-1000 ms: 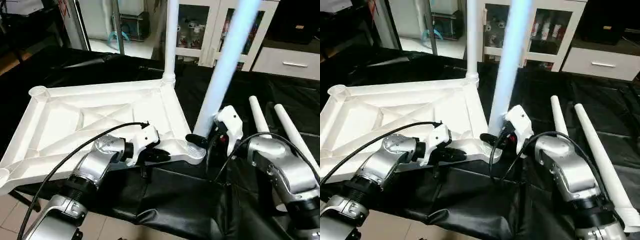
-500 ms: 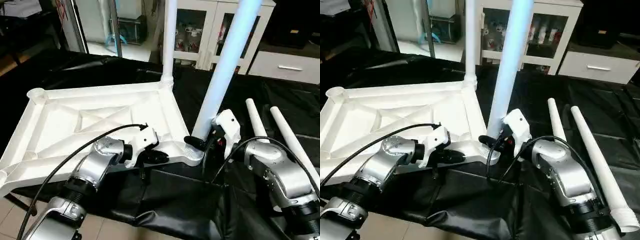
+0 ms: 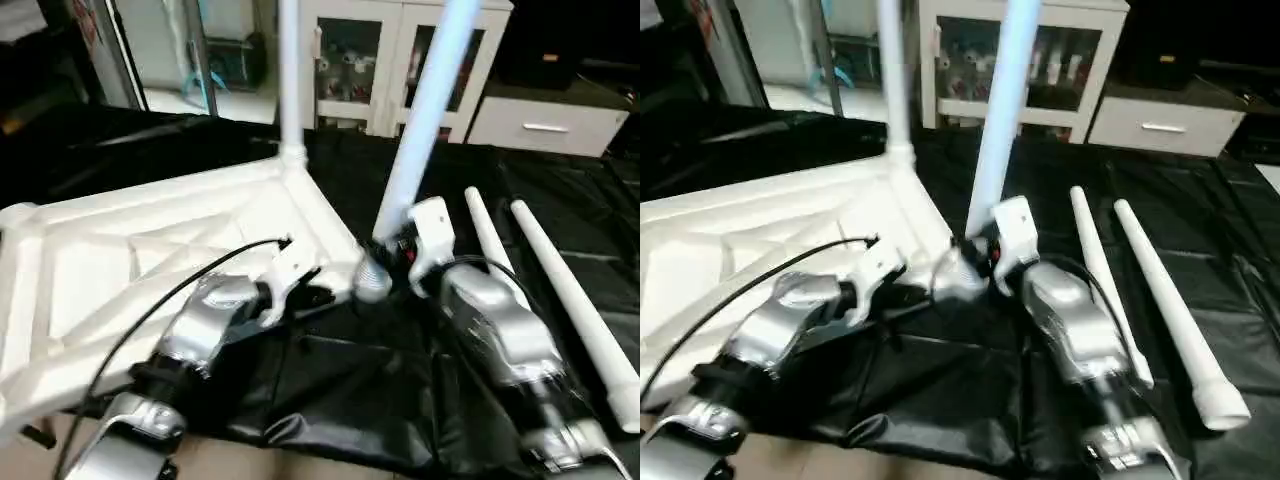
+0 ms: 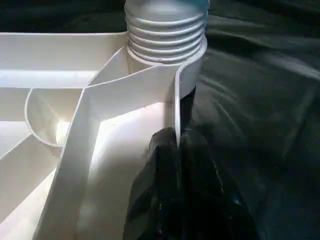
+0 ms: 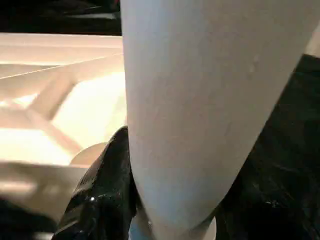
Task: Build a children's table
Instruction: Insert table leg to table base
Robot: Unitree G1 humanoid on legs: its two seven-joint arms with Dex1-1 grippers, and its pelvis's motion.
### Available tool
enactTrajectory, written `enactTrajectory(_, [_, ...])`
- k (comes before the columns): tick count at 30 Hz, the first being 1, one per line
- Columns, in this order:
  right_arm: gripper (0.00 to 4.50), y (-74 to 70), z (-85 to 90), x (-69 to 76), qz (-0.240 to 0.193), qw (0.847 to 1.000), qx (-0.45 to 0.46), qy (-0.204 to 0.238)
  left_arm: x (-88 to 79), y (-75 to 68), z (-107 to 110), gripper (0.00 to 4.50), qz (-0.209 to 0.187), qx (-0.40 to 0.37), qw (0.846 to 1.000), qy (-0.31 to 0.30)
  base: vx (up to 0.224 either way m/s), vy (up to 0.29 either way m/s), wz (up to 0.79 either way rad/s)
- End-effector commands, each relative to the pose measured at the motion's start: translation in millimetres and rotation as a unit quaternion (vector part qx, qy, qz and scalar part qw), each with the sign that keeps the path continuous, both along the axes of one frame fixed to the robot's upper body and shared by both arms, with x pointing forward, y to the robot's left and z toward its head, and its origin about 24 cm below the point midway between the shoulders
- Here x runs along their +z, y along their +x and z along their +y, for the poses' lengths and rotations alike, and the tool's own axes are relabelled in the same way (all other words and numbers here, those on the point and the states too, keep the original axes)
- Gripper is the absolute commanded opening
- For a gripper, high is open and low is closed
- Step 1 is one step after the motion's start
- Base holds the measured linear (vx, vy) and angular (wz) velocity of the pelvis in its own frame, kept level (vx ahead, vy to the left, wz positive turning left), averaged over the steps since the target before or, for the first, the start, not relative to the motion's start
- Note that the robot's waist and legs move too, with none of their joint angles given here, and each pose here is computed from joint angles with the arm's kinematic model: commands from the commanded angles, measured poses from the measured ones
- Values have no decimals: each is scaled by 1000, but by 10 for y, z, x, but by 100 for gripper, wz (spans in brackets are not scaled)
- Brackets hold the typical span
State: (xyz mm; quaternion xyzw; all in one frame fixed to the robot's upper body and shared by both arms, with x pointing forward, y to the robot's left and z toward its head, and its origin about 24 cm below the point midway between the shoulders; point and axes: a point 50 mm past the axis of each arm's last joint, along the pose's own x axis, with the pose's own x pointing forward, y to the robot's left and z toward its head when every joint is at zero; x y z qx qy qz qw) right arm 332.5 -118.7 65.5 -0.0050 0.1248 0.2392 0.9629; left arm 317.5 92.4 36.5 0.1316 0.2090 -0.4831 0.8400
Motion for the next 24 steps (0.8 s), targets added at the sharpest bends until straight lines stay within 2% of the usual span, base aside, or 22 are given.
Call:
enactTrajectory(1, [184, 33, -316, -340, 72, 989, -119, -51, 30, 30, -174, 0, 5, 8, 1000, -14, 0, 0, 0])
enactTrajectory(3, [184, 91, -273, -341, 72, 987, -135, -49, 57, 80, -253, 0, 1, 31, 999, -15, 0, 0, 0])
enactTrajectory(4, [184, 155, -205, -354, 76, 984, -153, -48, 102, 157, -380, 0, -3, 63, 998, -19, 0, 0, 0])
enactTrajectory(6, [184, 208, -147, -365, 78, 981, -169, -53, 149, 214, -502, 0, -7, 90, 996, -23, 0, 0, 0])
enactTrajectory(11, [184, 287, -6, -348, 76, 978, -186, -57, 250, 286, -746, 0, -26, 110, 993, -29, 0, 0, 0])
enactTrajectory(17, [184, 329, 37, -340, 72, 977, -195, -53, 242, 296, -756, 0, -26, 109, 993, -27, 0, 0, 0])
enactTrajectory(21, [184, 358, 64, -321, 66, 979, -191, -33, 217, 306, -726, 0, -22, 109, 994, -26, 0, 0, 0])
enactTrajectory(22, [219, 379, 92, -269, 52, 983, -175, -12, 213, 310, -698, 0, -21, 107, 994, -26, 0, 0, 0])
enactTrajectory(24, [254, 383, 93, -257, 49, 984, -173, -9, 213, 311, -692, 0, -21, 106, 994, -26, 0, 0, 0])
